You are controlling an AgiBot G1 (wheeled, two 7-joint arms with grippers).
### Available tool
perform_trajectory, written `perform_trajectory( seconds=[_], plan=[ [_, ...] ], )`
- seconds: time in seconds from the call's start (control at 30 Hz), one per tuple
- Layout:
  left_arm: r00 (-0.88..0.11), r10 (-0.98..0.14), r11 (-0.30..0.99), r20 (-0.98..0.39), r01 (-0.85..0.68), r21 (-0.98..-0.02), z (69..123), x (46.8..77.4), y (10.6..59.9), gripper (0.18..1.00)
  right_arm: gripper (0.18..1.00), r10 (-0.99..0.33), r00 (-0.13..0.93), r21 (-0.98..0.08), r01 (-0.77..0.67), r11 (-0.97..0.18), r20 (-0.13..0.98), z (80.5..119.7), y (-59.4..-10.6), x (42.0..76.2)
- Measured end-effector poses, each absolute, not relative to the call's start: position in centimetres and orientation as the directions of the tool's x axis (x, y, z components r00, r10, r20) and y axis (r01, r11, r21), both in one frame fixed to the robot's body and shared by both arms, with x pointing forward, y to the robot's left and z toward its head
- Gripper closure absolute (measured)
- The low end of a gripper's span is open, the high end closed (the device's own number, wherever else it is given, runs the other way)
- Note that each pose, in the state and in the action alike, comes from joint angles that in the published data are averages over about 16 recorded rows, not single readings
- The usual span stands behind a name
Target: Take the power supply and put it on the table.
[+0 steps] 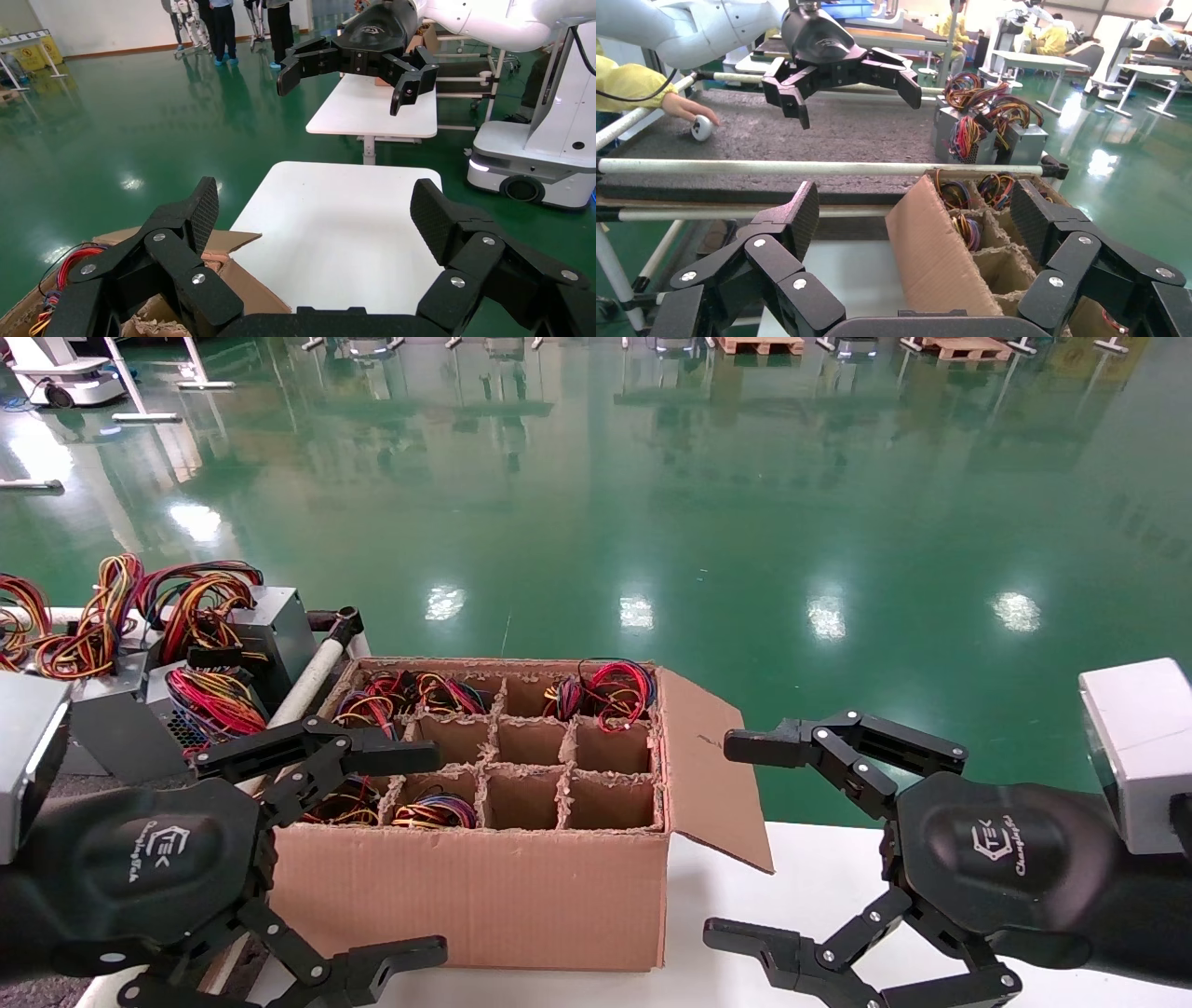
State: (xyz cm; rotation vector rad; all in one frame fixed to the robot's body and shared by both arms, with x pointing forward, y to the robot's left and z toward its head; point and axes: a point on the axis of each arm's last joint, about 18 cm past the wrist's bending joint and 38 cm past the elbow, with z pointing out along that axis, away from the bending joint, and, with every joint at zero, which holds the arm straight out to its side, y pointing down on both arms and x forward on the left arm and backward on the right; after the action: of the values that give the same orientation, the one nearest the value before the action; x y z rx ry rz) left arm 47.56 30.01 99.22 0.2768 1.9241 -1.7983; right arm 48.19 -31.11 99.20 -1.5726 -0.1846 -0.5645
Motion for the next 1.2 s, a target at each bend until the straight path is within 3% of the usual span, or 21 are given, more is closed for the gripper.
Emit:
perform_trajectory(
  seconds=[1.2],
  plan=[
    [-0.86, -0.18, 0.112, -0.478, 0.465, -0.878, 99.24, 47.57, 30.02, 0.184, 0.205, -0.22, 0.861, -0.889, 0.448, -0.097, 0.458, 99.2, -31.11, 48.19]
  ],
)
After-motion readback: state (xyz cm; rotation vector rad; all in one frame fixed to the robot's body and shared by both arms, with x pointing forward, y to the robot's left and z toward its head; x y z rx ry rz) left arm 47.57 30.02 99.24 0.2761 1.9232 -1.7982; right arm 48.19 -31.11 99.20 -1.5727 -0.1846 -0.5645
